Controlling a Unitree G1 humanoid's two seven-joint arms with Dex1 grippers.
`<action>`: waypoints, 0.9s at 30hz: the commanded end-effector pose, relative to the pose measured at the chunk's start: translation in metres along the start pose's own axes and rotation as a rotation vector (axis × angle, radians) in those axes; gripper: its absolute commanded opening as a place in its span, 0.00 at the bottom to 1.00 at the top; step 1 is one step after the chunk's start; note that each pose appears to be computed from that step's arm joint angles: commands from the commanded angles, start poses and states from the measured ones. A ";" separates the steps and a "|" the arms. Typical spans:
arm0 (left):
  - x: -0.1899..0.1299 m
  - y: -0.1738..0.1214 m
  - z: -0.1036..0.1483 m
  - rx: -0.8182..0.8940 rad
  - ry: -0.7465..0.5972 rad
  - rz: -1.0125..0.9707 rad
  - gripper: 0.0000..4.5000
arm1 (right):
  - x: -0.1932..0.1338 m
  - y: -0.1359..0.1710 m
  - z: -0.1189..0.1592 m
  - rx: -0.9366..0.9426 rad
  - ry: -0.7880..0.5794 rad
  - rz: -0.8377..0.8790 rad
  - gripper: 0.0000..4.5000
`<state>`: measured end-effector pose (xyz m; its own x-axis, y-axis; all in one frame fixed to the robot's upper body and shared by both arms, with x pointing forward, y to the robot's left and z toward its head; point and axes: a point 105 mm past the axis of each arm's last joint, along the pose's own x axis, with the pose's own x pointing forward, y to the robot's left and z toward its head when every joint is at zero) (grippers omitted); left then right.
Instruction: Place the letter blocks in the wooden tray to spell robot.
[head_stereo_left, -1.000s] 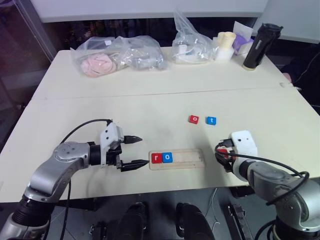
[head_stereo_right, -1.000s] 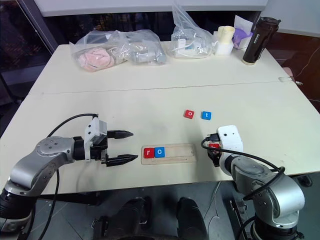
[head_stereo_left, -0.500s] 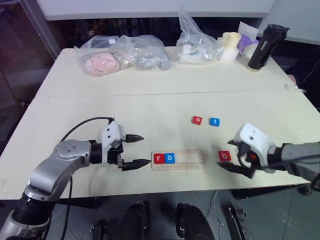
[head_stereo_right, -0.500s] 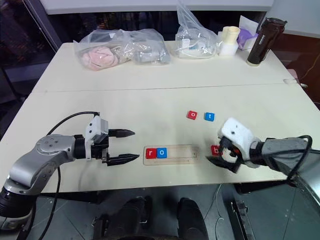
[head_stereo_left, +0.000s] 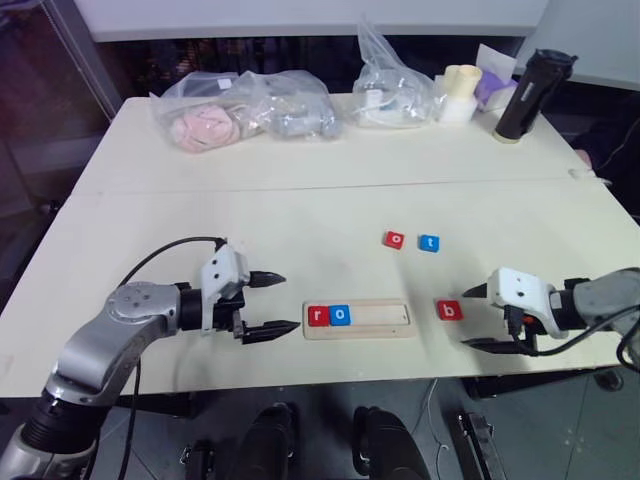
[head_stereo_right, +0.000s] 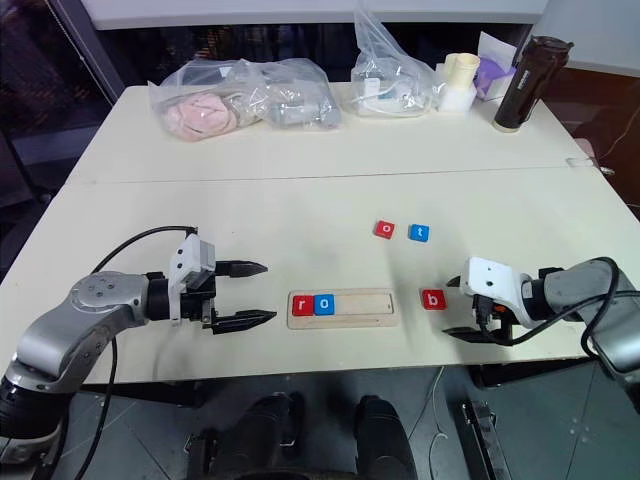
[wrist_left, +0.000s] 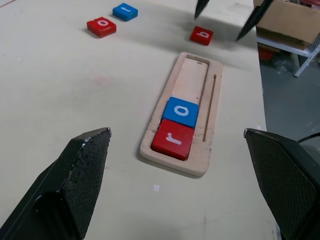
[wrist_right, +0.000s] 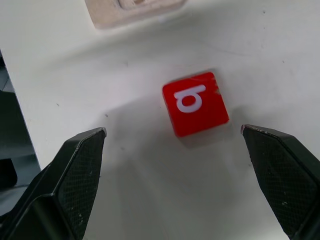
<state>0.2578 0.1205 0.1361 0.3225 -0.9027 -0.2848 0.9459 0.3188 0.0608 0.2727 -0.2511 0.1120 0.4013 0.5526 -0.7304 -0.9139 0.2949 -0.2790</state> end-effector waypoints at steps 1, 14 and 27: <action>-0.004 -0.001 0.004 0.042 -0.013 0.013 1.00 | 0.003 -0.007 -0.001 -0.010 -0.013 -0.003 0.99; -0.011 -0.003 -0.010 0.035 -0.006 0.028 1.00 | 0.021 -0.005 0.004 -0.018 -0.033 0.034 0.94; -0.012 -0.003 -0.011 0.040 -0.006 0.029 1.00 | 0.017 -0.009 0.050 -0.112 -0.109 0.004 0.25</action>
<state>0.2509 0.1319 0.1190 0.3413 -0.8935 -0.2920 0.9389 0.3386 0.0612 0.2890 -0.2179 0.1143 0.3837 0.6088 -0.6943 -0.9234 0.2448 -0.2956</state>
